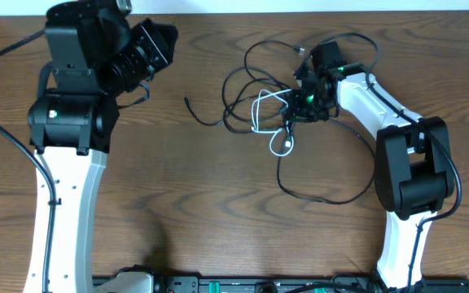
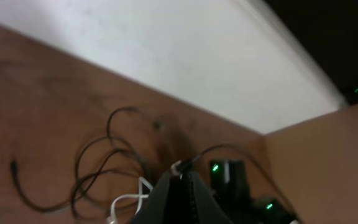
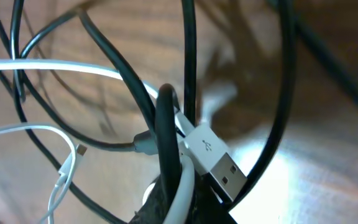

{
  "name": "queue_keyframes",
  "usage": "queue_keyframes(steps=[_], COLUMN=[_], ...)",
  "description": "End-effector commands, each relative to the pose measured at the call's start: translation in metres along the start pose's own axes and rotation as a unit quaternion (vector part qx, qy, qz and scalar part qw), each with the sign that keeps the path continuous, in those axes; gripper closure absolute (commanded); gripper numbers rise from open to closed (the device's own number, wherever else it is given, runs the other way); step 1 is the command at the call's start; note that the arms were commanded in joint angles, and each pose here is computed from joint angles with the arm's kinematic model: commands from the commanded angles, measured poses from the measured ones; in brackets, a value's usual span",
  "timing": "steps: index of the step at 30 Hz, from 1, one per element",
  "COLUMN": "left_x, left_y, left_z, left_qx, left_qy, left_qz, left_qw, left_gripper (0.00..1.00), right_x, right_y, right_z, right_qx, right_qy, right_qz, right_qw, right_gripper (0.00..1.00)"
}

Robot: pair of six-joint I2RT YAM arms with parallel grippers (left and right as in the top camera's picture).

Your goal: Untangle cables

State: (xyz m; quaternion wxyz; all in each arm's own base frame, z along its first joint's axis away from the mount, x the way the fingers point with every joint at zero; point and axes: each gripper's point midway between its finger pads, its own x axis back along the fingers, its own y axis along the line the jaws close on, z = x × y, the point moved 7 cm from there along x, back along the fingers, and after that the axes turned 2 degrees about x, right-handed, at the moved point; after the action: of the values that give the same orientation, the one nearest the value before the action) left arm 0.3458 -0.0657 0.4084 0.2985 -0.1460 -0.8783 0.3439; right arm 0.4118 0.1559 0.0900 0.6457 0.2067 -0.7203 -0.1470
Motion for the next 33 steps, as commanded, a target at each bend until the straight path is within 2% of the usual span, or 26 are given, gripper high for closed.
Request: queue_keyframes(steps=[1, 6, 11, 18, 21, 24, 28, 30, 31, 33], left_x=[-0.008, -0.019, -0.027, -0.044, -0.056, -0.068, -0.084, -0.089, -0.090, -0.090], left_y=[-0.002, -0.002, -0.008, -0.011, -0.008, -0.007, -0.006, -0.005, -0.005, -0.005], left_z=[0.005, 0.021, 0.032, 0.051, 0.058, 0.067, 0.081, 0.084, 0.084, 0.084], left_qx=[-0.040, -0.072, -0.097, -0.115, -0.102, -0.102, -0.111, -0.115, -0.119, -0.131], left_qy=[0.025, 0.064, 0.085, 0.146, 0.180, 0.213, 0.243, 0.249, 0.249, 0.247], left_qz=[0.002, -0.003, 0.005, 0.048, 0.068, 0.097, 0.110, 0.110, 0.110, 0.114], left_qw=[0.999, 0.995, 0.992, 0.981, 0.976, 0.967, 0.957, 0.955, 0.955, 0.953], left_gripper=[0.93, 0.93, 0.92, 0.89, 0.84, 0.71, 0.61, 0.56, 0.55, 0.52], right_x=[0.030, 0.070, 0.092, 0.106, 0.109, 0.109, 0.103, 0.100, 0.099, 0.098], right_y=[0.021, 0.045, 0.073, 0.072, 0.062, 0.053, 0.033, 0.024, 0.021, 0.017], right_z=[0.003, 0.013, 0.030, 0.043, 0.041, 0.039, 0.035, 0.034, 0.034, 0.033], right_qx=[0.065, 0.134, 0.229, 0.275, 0.265, 0.244, 0.187, 0.151, 0.140, 0.125], right_qy=[-0.017, -0.033, -0.028, -0.024, -0.026, -0.021, -0.005, 0.002, 0.004, 0.005], right_qz=[-0.022, -0.056, -0.179, -0.259, -0.248, -0.224, -0.126, -0.072, -0.054, -0.028], right_qw=[0.997, 0.989, 0.956, 0.925, 0.932, 0.944, 0.974, 0.986, 0.989, 0.992], right_gripper=[0.99, 0.99, 0.99, 0.99, 0.99, 0.99, 0.98, 0.93, 0.87, 0.57])
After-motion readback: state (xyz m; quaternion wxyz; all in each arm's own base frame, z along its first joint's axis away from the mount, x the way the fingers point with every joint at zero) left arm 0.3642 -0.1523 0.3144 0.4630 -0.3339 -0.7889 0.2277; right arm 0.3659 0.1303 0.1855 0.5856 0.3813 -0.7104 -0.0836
